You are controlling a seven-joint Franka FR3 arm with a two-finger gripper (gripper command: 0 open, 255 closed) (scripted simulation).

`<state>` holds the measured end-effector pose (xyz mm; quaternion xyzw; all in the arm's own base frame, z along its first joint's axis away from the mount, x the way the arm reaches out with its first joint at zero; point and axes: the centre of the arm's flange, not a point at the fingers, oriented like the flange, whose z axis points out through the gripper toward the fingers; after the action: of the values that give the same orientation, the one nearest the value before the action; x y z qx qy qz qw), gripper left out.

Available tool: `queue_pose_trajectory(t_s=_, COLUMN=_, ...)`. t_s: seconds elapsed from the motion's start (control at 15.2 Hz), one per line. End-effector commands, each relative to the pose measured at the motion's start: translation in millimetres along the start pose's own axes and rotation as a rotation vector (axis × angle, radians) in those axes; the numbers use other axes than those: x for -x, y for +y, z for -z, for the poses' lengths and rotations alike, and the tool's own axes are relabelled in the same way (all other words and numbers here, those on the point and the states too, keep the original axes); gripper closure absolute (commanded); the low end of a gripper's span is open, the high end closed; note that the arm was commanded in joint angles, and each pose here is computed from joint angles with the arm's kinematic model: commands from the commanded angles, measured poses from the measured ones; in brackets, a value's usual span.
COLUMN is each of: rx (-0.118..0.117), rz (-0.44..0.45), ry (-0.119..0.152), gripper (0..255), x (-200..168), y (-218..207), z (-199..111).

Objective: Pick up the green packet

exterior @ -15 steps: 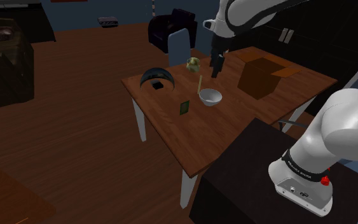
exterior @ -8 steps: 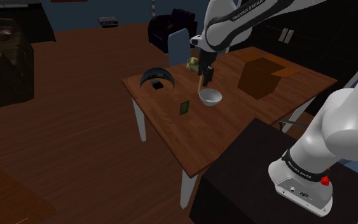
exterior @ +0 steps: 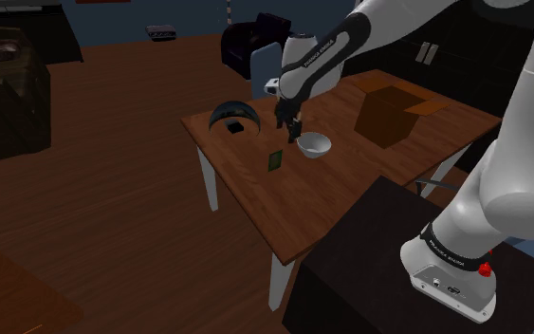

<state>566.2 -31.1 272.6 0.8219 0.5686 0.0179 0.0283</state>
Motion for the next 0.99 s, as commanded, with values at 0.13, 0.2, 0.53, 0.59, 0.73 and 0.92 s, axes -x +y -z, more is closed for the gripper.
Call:
queue_pose_trajectory(t_s=0.13, rx=-0.002, rz=0.132, ry=-0.008, gripper=0, x=-18.6, y=20.2, z=-43.6)
queue_pose_trajectory(t_s=0.2, rx=-0.003, rz=0.164, ry=-0.010, gripper=0, x=-23.4, y=25.1, z=-55.1)
queue_pose_trajectory(t_s=0.53, rx=-0.004, rz=0.211, ry=-0.012, gripper=0, x=-30.8, y=31.0, z=-87.7)
queue_pose_trajectory(t_s=0.59, rx=-0.004, rz=0.211, ry=-0.012, gripper=0, x=-30.8, y=30.6, z=-93.0)
queue_pose_trajectory(t_s=0.73, rx=-0.004, rz=0.211, ry=-0.012, gripper=0, x=-30.8, y=29.9, z=-103.6)
queue_pose_trajectory(t_s=0.92, rx=-0.004, rz=0.211, ry=-0.012, gripper=0, x=-30.8, y=29.3, z=-111.8)
